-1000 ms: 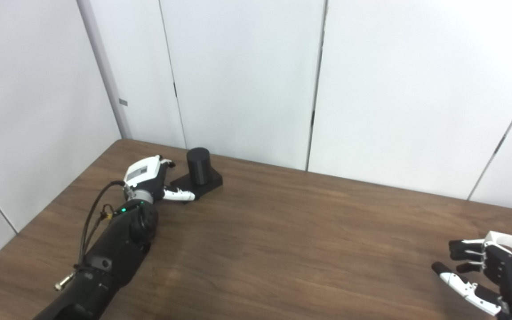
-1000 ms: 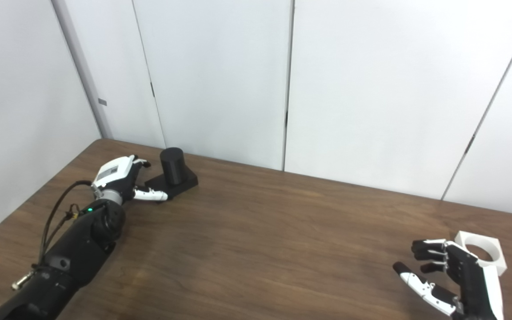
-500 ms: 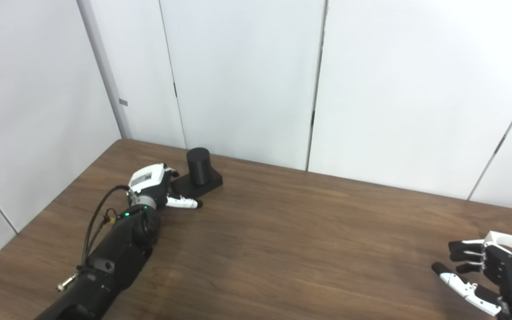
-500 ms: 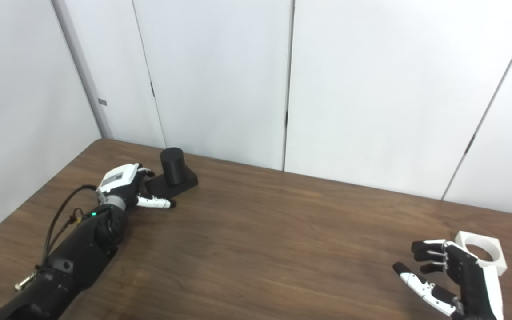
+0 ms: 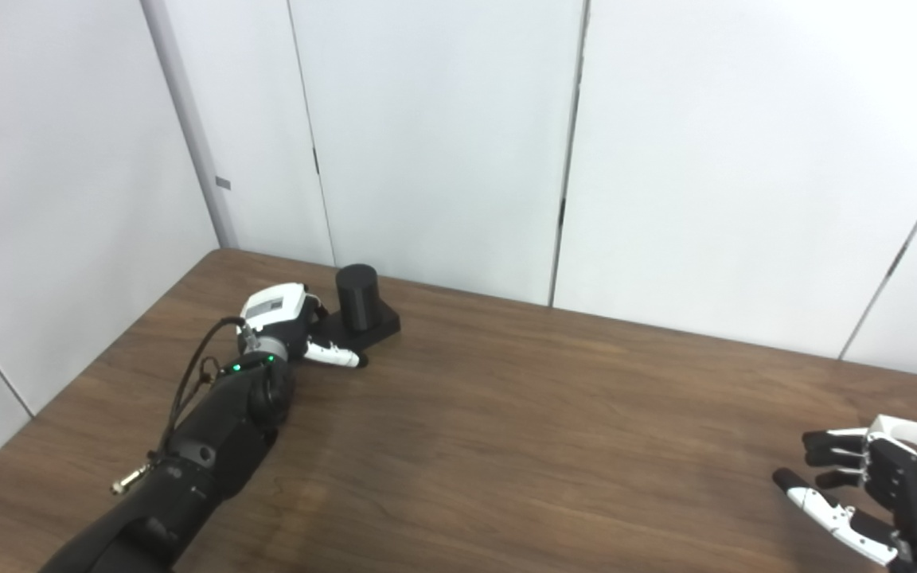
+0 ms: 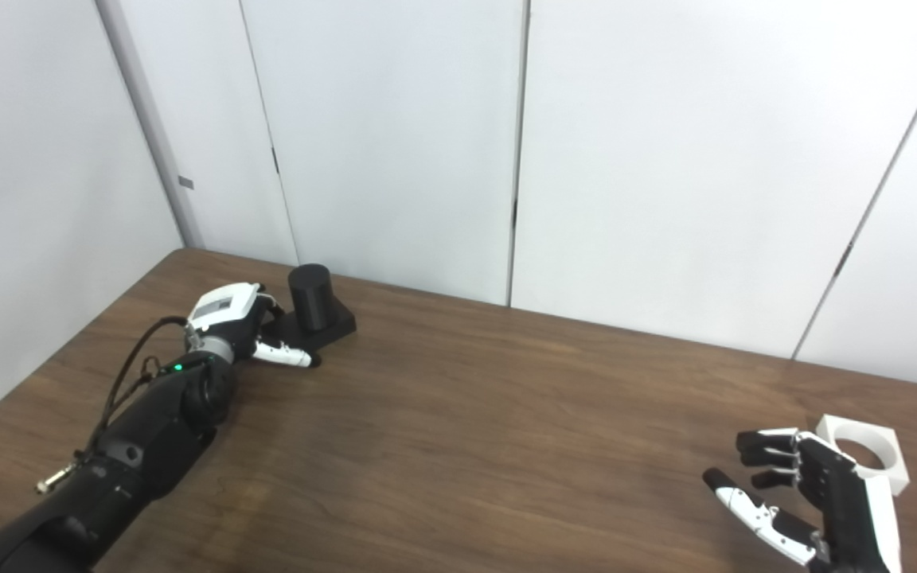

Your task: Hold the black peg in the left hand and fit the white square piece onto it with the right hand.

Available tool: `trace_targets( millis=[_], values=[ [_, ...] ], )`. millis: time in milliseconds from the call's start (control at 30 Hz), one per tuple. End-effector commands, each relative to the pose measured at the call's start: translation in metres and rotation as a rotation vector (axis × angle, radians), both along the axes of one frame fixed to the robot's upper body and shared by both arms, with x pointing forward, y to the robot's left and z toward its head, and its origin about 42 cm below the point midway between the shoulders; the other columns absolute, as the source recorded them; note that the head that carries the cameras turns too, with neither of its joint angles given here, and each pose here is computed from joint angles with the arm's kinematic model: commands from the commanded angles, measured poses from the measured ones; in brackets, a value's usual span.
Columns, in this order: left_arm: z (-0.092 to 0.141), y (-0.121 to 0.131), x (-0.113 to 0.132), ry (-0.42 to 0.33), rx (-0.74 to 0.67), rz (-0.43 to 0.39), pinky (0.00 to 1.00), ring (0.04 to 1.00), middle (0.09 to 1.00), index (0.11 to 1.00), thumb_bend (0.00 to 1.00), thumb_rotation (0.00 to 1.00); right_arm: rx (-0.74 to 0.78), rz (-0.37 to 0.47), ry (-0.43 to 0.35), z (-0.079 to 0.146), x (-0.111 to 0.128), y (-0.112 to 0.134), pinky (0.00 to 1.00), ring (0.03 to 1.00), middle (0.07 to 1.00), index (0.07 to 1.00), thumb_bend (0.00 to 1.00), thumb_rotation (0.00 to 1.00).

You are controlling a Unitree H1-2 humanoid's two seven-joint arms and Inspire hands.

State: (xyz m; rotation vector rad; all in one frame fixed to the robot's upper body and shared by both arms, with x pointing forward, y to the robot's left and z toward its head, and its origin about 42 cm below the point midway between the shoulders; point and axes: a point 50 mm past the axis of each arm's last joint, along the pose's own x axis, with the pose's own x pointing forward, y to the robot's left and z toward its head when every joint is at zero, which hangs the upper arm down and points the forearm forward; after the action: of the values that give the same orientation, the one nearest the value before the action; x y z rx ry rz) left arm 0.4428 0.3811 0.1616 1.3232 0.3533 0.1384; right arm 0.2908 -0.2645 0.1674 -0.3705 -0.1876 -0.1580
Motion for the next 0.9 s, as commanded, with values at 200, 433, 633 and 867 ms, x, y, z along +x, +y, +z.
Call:
trace_targets(
  millis=[200,433,633,867],
  values=[
    [0.022,0.005,0.010,-0.009,0.064,-0.036,1.00,1.000,0.973,0.641,0.80,0.38,-0.016,0.008,-0.082,0.019,0.003,-0.002,0.48,0.576,0.612,0.490,0.49,0.12],
    [0.024,0.006,0.007,0.036,0.061,-0.064,1.00,1.000,0.939,0.584,0.74,0.28,-0.003,0.012,-0.088,0.018,0.004,-0.004,0.49,0.580,0.621,0.490,0.49,0.12],
    [0.021,0.002,0.005,0.087,0.098,-0.116,1.00,1.000,0.921,0.577,0.72,0.20,0.006,0.011,-0.081,0.019,0.004,-0.006,0.49,0.587,0.630,0.490,0.49,0.12],
    [0.012,-0.004,-0.002,0.117,0.045,-0.187,1.00,1.000,0.916,0.488,0.52,0.06,0.010,0.013,-0.081,0.019,0.003,-0.006,0.50,0.592,0.631,0.490,0.49,0.12]
  ],
)
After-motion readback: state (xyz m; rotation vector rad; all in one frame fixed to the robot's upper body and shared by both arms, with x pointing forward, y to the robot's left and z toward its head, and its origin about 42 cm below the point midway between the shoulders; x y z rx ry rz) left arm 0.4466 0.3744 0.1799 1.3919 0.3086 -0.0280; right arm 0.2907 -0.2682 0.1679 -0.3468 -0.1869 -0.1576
